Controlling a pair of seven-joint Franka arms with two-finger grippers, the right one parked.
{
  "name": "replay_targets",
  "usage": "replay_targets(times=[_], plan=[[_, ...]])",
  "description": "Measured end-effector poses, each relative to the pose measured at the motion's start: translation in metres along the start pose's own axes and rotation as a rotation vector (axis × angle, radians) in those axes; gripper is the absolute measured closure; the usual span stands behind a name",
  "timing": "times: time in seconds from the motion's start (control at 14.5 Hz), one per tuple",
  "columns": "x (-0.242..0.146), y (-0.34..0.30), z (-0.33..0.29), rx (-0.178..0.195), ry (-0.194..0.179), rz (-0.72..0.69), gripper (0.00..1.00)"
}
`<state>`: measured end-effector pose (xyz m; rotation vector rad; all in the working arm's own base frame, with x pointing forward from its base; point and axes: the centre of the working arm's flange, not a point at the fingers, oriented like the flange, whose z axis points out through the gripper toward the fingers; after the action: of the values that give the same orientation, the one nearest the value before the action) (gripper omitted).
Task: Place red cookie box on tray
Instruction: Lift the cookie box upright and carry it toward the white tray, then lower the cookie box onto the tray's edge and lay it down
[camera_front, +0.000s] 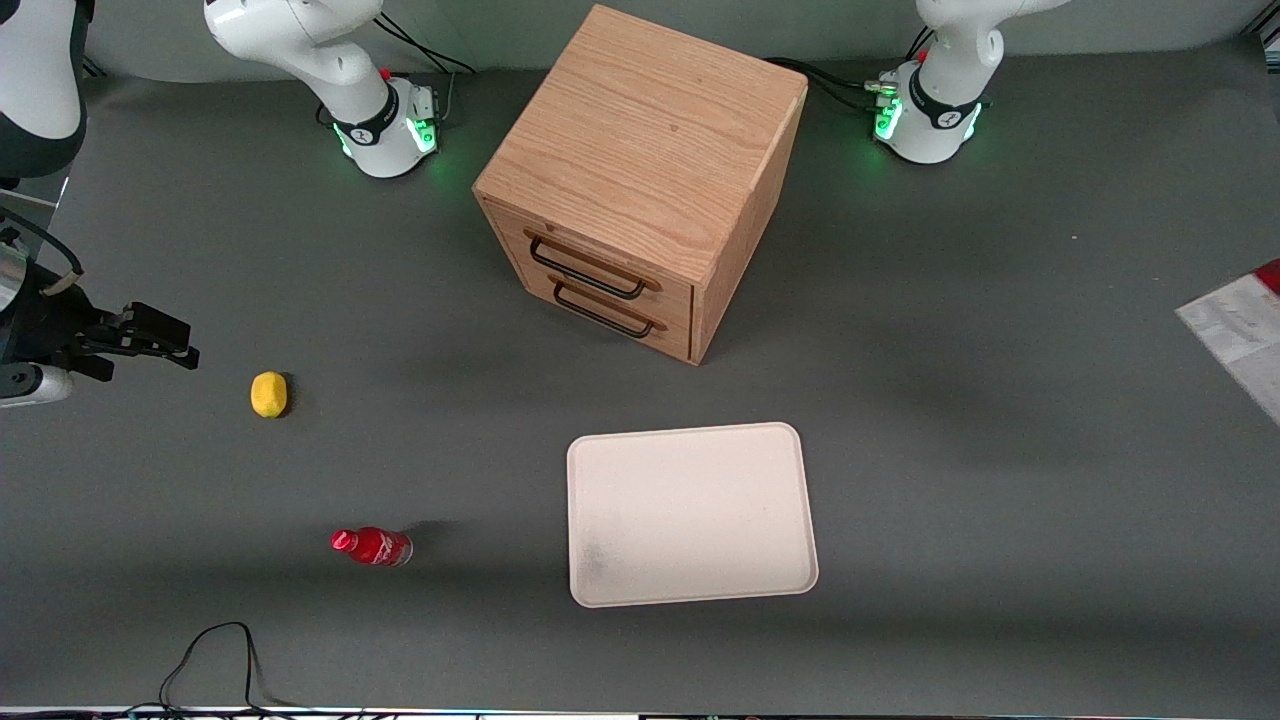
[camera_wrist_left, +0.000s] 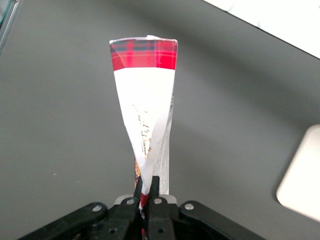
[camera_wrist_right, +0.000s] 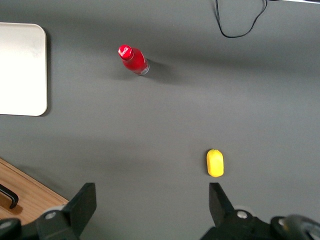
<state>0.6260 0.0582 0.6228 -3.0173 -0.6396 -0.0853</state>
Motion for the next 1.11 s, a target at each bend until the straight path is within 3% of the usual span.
replay_targets(times=[0.28, 0.48, 0.76, 1.11], plan=[[-0.065, 0.135, -0.004, -0.006, -0.005, 0.208, 0.97], [-0.114, 0.209, 0.0, -0.01, -0.01, 0.279, 0.97], [-0.166, 0.289, 0.013, -0.042, 0.017, 0.357, 0.97], [-0.182, 0.347, 0.019, -0.077, 0.038, 0.344, 0.97]])
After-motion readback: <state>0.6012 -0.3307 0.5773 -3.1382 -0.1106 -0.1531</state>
